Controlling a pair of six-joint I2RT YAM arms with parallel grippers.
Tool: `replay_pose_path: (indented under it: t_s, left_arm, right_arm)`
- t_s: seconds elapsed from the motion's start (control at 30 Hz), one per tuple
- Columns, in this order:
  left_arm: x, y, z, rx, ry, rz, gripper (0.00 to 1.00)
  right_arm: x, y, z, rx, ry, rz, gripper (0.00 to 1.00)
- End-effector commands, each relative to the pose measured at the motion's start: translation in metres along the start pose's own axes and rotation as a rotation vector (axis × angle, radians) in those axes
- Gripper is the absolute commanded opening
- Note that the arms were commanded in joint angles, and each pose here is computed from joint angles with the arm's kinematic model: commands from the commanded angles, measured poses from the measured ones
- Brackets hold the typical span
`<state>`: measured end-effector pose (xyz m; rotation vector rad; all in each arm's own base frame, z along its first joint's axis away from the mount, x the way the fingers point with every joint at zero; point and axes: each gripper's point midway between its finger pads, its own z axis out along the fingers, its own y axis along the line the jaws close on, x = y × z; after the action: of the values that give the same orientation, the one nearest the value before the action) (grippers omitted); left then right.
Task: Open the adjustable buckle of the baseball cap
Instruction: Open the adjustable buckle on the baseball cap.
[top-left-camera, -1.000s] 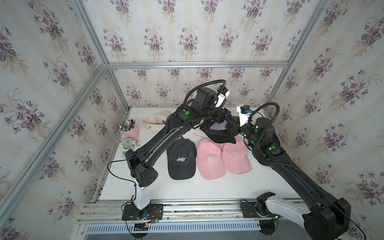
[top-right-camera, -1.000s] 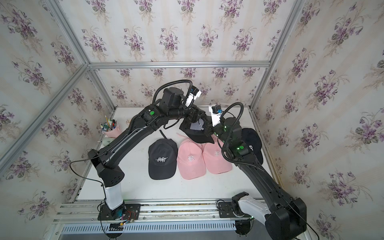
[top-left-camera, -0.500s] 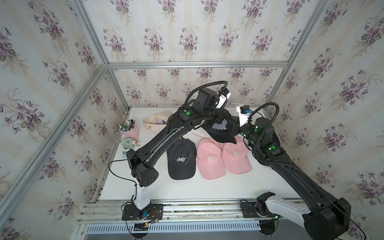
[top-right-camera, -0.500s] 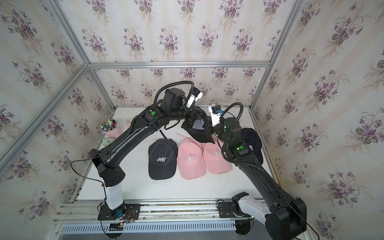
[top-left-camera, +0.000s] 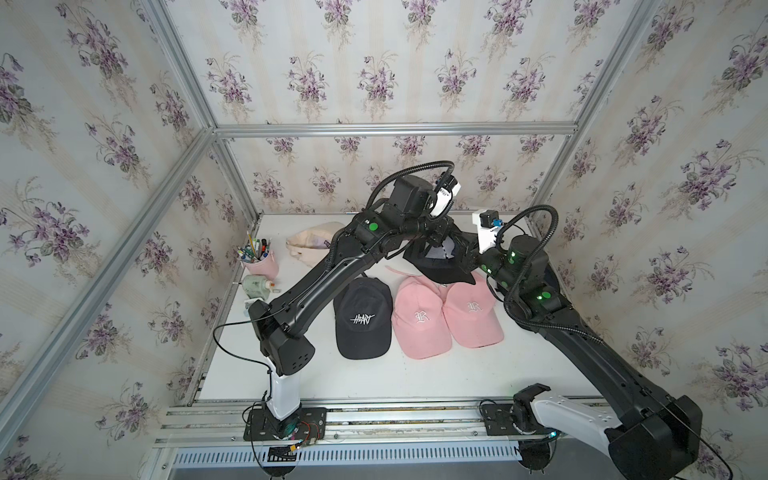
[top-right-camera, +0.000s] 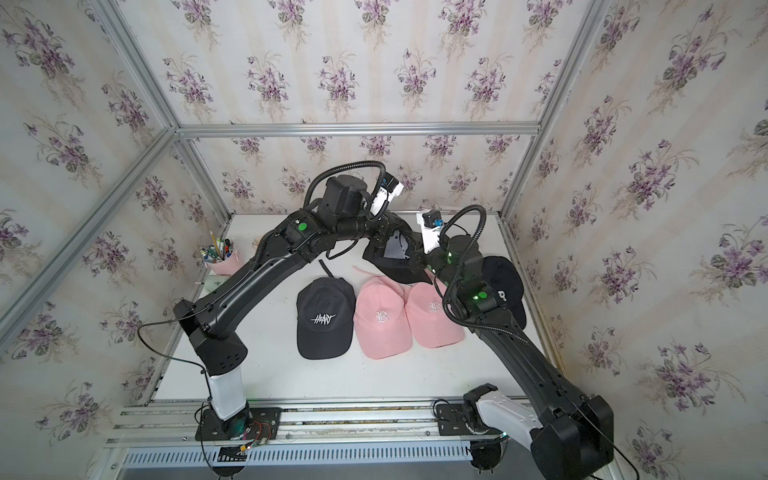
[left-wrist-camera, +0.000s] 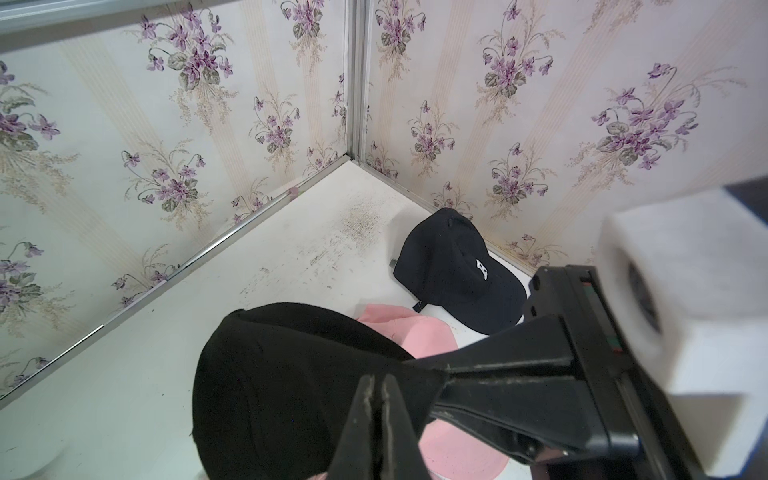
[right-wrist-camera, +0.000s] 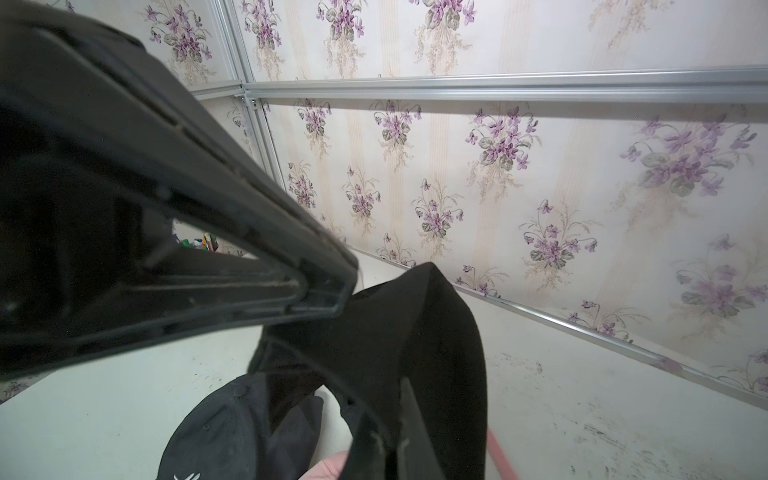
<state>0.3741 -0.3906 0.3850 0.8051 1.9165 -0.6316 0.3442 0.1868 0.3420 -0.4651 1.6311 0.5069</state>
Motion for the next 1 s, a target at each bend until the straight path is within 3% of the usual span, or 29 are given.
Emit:
replay_pose_path:
  t_s: [0.0,0.63,0.8,0.97]
  left_arm:
    - [-0.005,0.004,-0.006,-0.025,-0.023,0.013,0.0]
    - [-0.008,0.01,-0.024,-0.068,-0.081,-0.002,0.0]
    - [-0.01,0.007,-0.026,-0.05,-0.085,-0.005,0.12]
    - [-0.014,0.004,-0.034,-0.04,-0.11,0.022,0.33]
  right_arm:
    - [-0.008,-0.001,-0.003,0.009,-0.028,-0.002,0.0]
    - [-0.02,0.003,-0.012,-0.003,-0.072,0.039,0.0]
    - [-0.02,0.006,-0.01,-0.022,-0.068,0.05,0.0]
    - [-0.017,0.007,-0.006,-0.035,-0.051,0.057,0.0]
